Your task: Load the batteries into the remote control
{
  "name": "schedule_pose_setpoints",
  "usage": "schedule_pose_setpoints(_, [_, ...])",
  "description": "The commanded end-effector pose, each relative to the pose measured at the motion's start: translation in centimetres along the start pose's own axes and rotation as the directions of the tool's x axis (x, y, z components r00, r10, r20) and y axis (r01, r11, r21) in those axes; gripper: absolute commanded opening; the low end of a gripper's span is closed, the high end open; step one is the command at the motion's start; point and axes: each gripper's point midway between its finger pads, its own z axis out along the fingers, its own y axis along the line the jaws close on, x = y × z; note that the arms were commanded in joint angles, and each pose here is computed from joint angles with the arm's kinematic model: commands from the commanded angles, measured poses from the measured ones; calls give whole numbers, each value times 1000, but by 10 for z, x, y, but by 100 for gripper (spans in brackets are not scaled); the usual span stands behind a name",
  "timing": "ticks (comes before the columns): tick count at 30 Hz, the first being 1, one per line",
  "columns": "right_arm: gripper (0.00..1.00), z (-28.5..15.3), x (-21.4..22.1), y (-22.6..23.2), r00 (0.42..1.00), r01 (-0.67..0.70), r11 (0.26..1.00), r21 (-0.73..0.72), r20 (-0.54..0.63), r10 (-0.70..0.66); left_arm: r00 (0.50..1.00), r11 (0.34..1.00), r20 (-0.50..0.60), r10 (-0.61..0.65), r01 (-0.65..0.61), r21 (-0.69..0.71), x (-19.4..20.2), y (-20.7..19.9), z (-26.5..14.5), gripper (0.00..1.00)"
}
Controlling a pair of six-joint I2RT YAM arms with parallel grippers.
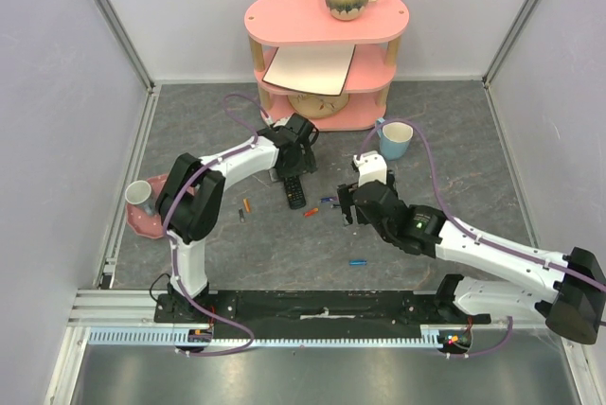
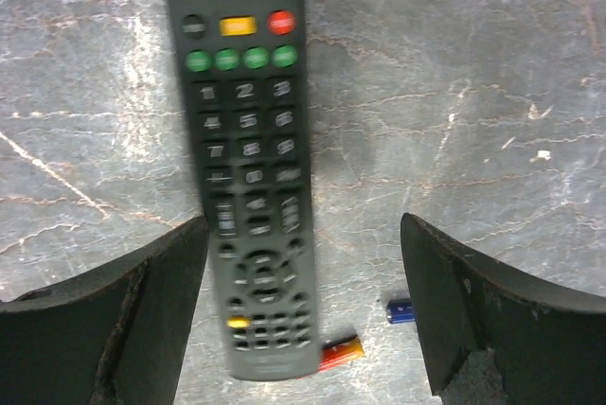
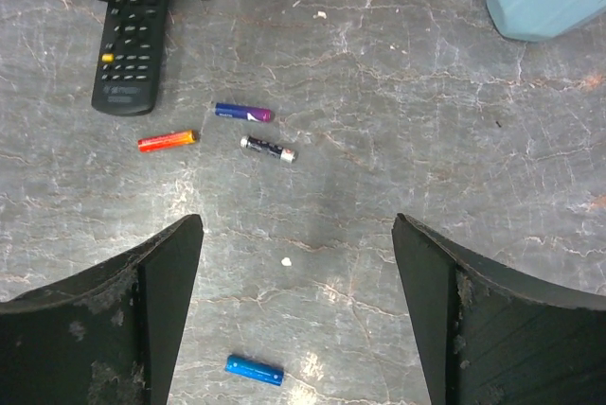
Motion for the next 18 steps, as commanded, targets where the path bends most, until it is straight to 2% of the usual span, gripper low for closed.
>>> schedule_pose_setpoints(1, [89,-1,-1,4,1000,-16,999,-28,18,17,999,999,43,14,-13,-32,-10,10,-19,88])
schedule_pose_setpoints(7, [89,2,5,5,1000,-18,999,-31,10,18,998,1000,69,7,-6,-2,-15,5,-31,88])
schedule_pose_setpoints(14, [89,-3,2,5,999,-30,998,-48,20,31,999,993,4,49,-48,-109,2,22,5,87])
schedule_pose_setpoints(18, [89,-11,-5,1,998,-40,998,-47,41,42,999,990,-7,32,-33,-139,7,27,15,85])
